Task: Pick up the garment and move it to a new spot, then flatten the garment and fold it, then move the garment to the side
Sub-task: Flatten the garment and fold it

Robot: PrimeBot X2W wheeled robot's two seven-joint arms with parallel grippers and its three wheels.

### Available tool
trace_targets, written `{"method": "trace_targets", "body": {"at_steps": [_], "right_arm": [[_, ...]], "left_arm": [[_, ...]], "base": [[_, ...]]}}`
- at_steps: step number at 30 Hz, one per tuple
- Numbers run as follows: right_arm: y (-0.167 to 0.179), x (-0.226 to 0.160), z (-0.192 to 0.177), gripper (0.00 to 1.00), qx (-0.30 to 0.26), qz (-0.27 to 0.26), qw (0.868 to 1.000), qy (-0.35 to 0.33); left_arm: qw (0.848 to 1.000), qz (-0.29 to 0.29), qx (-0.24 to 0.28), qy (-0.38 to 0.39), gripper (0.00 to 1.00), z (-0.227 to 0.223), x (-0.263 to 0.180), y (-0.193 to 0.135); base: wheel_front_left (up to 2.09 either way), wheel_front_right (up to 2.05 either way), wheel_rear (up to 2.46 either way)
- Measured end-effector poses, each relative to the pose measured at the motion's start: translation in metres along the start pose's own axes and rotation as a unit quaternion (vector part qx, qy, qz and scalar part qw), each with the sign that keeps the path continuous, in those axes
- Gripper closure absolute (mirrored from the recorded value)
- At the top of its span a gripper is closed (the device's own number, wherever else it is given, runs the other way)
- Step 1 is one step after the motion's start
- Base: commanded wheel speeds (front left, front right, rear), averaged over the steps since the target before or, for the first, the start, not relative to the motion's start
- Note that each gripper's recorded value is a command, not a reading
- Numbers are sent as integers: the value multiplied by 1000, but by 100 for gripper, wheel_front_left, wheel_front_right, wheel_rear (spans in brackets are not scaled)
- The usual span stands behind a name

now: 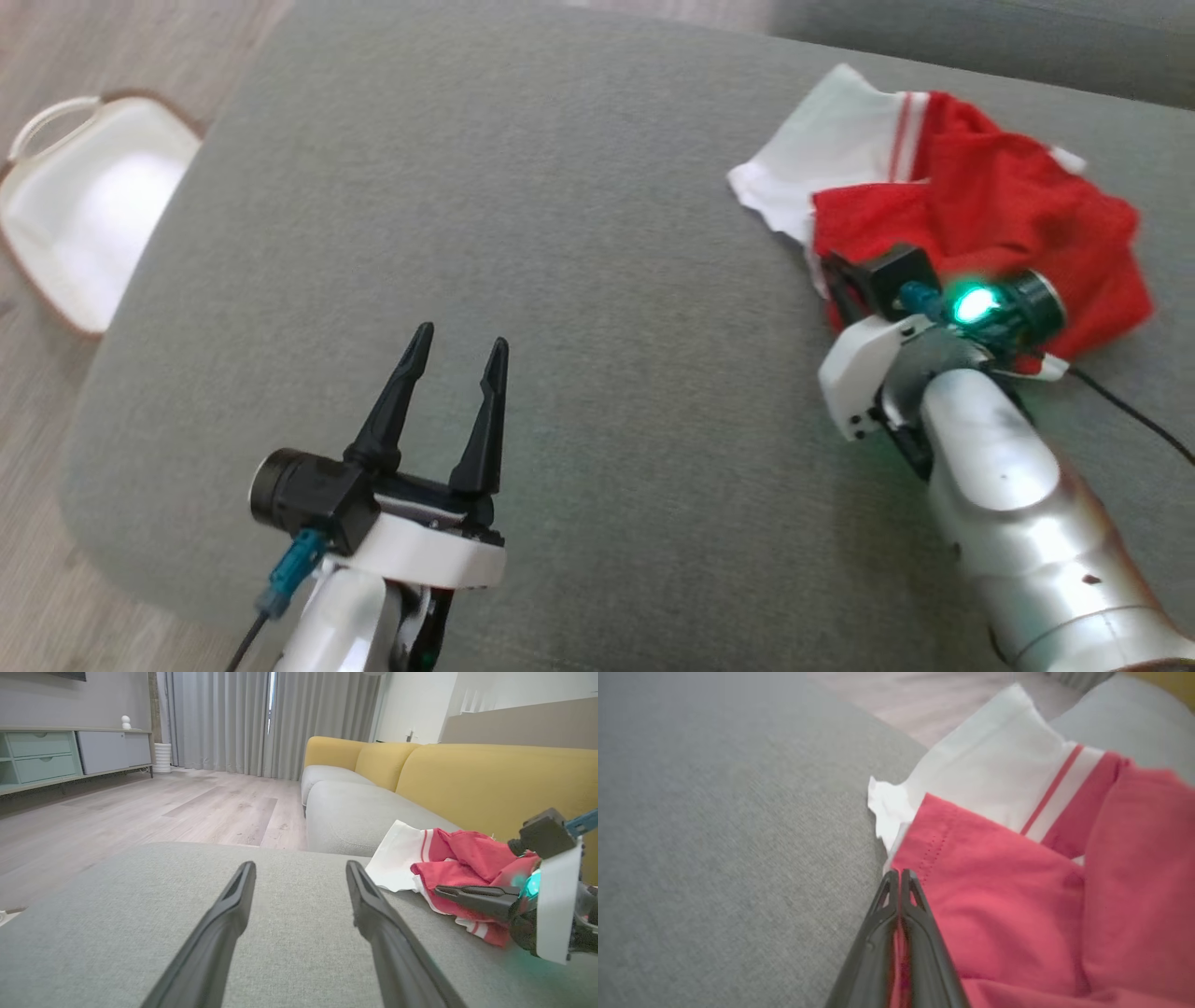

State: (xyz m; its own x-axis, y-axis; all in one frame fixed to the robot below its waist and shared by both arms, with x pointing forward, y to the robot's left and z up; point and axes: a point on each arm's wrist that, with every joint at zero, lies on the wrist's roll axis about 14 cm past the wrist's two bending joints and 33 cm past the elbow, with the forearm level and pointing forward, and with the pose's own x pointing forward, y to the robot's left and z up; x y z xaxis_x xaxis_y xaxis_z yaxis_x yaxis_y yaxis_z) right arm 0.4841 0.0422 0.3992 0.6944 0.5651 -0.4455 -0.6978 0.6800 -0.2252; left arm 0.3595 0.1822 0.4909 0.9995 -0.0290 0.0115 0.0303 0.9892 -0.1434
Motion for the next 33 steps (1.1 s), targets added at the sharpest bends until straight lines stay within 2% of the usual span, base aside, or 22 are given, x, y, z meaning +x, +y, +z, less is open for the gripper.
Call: {"method": "trace_targets", "body": {"at_steps": [6, 7, 8, 10, 13, 17, 21, 27, 28, 31, 33], "right_arm": [[3, -22, 48, 100, 15, 6, 993, -116], [3, -22, 48, 100, 15, 6, 993, -116], [4, -33, 71, 100, 23, 8, 987, -157], [-1, -47, 90, 100, 25, 0, 981, -191], [-16, -72, 103, 100, 32, -28, 974, -225], [-58, -118, 88, 100, 43, -98, 968, -225], [-93, -168, 57, 100, 59, -175, 963, -197], [-119, -227, -29, 100, 129, -273, 949, -93], [-118, -231, -44, 0, 133, -281, 948, -68], [-117, -238, -69, 0, 151, -304, 940, -36], [-116, -237, -63, 0, 160, -312, 935, -55]], "left_arm": [[999, -30, 0, -11, 0, 5, 12, -16], [999, -30, 0, -11, 0, 5, 12, -16], [999, -45, 0, -15, 0, 7, 16, -25], [998, -56, -2, -21, 0, 10, 20, -32], [997, -69, -5, -28, 0, 13, 23, -40], [996, -87, -7, -32, 0, 15, 25, -53], [994, -107, -8, -32, 0, 14, 25, -66], [990, -132, -7, -42, 0, 20, 29, -83], [990, -135, -7, -41, 0, 19, 30, -85], [989, -143, -8, -37, 0, 17, 30, -89], [989, -143, -9, -35, 0, 16, 31, -89]], "base": [[0, 0, 0], [0, 0, 0], [0, 0, 0], [0, 0, 0], [0, 0, 0], [0, 0, 0], [0, 0, 0], [0, 0, 0], [0, 0, 0], [0, 0, 0], [0, 0, 0]]}}
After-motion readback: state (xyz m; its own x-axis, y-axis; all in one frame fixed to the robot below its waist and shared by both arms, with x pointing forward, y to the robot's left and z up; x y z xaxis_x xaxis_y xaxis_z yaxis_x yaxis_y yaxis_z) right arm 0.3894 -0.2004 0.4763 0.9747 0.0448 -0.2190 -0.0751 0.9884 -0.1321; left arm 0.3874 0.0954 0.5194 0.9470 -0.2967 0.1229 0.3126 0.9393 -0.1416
